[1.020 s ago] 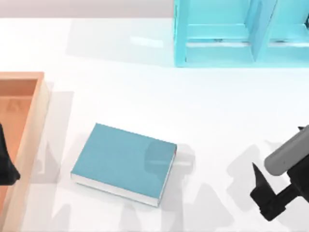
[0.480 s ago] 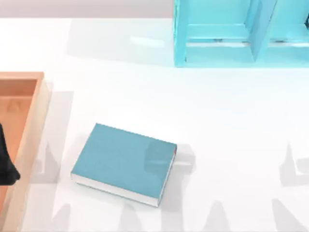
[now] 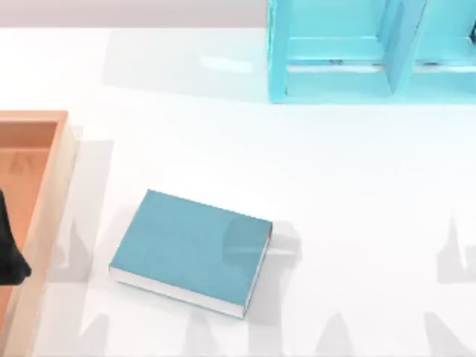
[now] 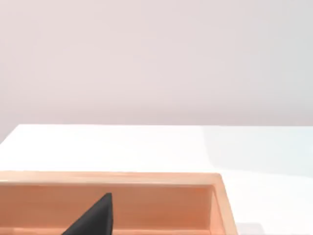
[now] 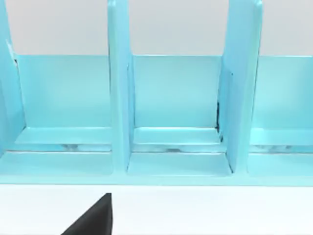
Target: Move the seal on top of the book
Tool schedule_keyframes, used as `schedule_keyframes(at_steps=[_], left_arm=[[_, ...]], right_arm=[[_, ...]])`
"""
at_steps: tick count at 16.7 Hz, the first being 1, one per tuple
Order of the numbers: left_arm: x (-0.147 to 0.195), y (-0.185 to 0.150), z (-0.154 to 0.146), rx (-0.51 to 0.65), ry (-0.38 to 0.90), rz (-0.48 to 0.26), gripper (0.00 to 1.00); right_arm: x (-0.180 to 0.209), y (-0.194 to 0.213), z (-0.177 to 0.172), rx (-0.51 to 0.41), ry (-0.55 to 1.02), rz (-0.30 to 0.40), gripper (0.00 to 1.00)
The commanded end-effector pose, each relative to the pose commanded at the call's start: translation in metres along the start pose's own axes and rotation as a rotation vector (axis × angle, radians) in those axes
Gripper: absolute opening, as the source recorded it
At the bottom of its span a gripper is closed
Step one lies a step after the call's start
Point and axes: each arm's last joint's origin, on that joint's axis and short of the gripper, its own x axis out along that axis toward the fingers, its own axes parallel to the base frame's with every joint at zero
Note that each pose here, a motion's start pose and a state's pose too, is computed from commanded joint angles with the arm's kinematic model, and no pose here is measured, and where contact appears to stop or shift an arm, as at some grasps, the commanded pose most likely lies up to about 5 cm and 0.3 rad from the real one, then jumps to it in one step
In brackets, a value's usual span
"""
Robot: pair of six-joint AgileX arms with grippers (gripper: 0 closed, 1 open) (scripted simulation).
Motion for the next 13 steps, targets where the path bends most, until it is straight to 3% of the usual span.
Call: schedule_keyframes(at_steps=[3, 6, 10, 13], left_arm=[[0.0, 0.001, 0.005, 0.006, 0.03, 0.006, 1.0], [0.003, 0.003, 0.026, 0.028, 0.14, 0.027, 1.0], [0.023, 0.01, 0.067, 0.062, 0.403, 0.058, 1.0], [0.058, 0.021, 0.095, 0.08, 0.659, 0.072, 1.0]], right_arm=[[0.0, 0.0, 0.0, 0.0, 0.0, 0.0, 1.0], [0.0, 0.0, 0.0, 0.0, 0.0, 0.0, 1.0], [0.0, 0.0, 0.0, 0.0, 0.0, 0.0, 1.0], [0.0, 0.0, 0.0, 0.0, 0.0, 0.0, 1.0]])
